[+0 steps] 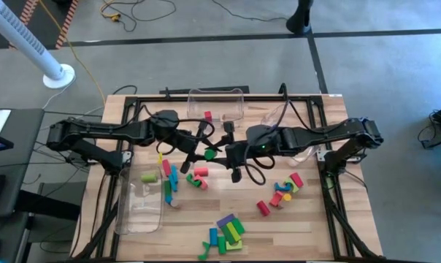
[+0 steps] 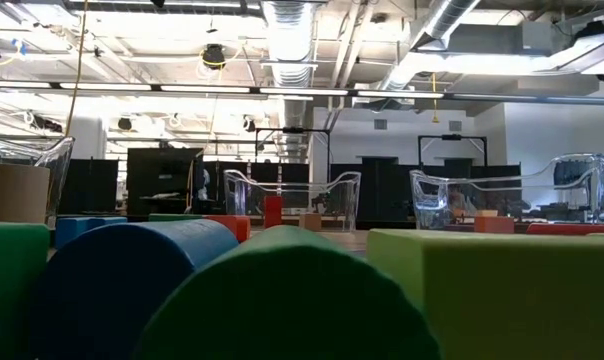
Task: Sort blocks by size
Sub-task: Put the green cylindrical block into the left transparent bin
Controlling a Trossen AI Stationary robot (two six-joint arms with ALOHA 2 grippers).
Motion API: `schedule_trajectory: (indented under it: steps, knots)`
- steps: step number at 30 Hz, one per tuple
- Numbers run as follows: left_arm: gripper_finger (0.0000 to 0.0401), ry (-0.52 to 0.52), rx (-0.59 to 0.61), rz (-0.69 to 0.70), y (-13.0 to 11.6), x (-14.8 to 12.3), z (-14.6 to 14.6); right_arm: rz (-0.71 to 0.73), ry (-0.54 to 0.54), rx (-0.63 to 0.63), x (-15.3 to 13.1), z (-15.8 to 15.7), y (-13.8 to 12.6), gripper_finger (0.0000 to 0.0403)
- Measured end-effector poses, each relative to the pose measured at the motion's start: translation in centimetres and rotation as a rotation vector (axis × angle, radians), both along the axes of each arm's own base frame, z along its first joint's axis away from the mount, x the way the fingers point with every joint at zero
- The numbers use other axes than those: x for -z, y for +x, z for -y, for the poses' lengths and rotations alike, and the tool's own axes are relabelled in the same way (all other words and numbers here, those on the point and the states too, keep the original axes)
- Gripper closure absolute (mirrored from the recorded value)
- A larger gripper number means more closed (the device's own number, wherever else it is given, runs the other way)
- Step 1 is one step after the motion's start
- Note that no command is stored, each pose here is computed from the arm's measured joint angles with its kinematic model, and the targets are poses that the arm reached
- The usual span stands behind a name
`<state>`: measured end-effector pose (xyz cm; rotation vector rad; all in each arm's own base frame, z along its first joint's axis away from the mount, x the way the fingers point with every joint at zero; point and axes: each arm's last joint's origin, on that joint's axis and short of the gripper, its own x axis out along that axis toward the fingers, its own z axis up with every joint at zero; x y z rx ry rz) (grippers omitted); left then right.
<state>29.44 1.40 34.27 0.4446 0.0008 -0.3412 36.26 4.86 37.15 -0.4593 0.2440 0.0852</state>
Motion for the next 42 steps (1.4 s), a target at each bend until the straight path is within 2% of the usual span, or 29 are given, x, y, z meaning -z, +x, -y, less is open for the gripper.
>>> schedule_trajectory:
  steps: [8,17,21,25,29,32,37,42]
  knots:
    - [0.0276,-0.005,-0.021,-0.046,0.0,0.4,-0.1,-0.039,-0.022,0.045,0.3,0.0,-0.2,0.0203]
    - [0.0276,0.009,-0.028,-0.093,-0.2,0.8,-0.1,-0.060,-0.091,0.082,0.6,-0.9,-0.4,0.0146]
    - [0.0277,0.019,-0.047,-0.123,-0.7,0.8,-0.1,-0.083,-0.101,0.097,0.8,-0.9,-0.5,0.0134]
    - [0.0277,0.035,-0.107,-0.215,-2.0,0.8,-0.1,-0.142,-0.113,0.124,1.3,-0.7,-0.7,0.0132]
    - [0.0277,0.037,-0.182,-0.369,-4.3,1.1,-0.2,-0.251,-0.105,0.161,2.3,-0.6,-1.2,0.0132]
    - [0.0277,0.000,-0.233,-0.528,-6.4,1.6,-0.1,-0.353,-0.079,0.192,3.2,-0.1,-1.8,0.0132]
    - [0.0277,-0.113,-0.320,-0.819,-10.0,2.7,0.3,-0.520,-0.032,0.266,4.5,0.9,-2.8,0.0132]
    - [0.0278,-0.230,-0.354,-1.051,-12.4,3.8,1.6,-0.599,-0.012,0.308,5.3,1.6,-3.3,0.0132]
